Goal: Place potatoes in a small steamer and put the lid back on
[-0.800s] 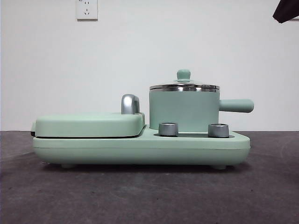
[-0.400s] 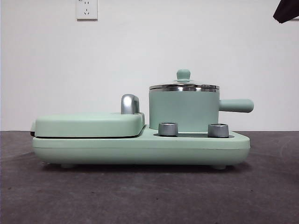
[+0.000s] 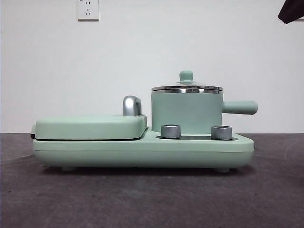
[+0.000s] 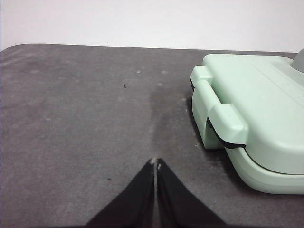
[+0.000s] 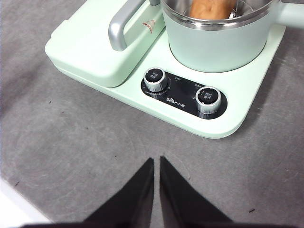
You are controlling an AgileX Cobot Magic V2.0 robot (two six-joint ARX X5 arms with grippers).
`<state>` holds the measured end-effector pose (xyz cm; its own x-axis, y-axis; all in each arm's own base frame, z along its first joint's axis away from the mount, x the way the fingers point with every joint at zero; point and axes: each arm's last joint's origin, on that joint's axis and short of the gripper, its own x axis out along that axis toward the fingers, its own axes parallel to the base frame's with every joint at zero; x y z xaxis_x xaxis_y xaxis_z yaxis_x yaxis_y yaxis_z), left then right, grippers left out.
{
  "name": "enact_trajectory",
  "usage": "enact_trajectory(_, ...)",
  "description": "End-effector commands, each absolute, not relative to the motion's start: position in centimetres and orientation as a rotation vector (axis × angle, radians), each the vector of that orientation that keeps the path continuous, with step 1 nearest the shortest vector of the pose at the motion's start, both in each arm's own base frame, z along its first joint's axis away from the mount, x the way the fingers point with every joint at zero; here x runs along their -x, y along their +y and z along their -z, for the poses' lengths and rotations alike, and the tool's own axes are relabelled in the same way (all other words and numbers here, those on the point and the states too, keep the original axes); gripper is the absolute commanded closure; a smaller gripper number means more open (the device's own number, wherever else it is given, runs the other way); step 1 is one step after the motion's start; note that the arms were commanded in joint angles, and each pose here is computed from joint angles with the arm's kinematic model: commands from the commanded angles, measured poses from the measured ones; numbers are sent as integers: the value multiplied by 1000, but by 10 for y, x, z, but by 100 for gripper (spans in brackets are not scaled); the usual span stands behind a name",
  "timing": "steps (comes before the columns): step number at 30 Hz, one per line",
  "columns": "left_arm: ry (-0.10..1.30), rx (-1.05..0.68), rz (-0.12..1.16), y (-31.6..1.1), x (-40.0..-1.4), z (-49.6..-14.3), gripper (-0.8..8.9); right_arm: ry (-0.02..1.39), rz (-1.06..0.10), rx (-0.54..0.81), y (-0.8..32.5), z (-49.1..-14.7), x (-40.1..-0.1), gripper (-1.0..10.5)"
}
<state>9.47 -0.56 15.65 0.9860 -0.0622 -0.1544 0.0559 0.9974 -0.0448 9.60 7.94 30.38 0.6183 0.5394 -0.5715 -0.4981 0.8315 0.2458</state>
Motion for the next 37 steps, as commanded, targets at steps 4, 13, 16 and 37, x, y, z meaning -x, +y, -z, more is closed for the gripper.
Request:
enact_trajectory(4, 179, 33, 61, -6, -95, -150, 809, 661, -607, -72, 81, -308, -96, 929)
enact_trajectory(13, 179, 33, 61, -6, -95, -150, 809, 546, -450, -190, 39, -296, -83, 930)
enact_trajectory(16, 179, 33, 62, -6, -95, -150, 809, 434, -271, -149, 23, -275, -82, 929)
enact_trajectory(37, 179, 33, 62, -6, -95, -150, 809, 168, -19, -15, -1, -150, -96, 929)
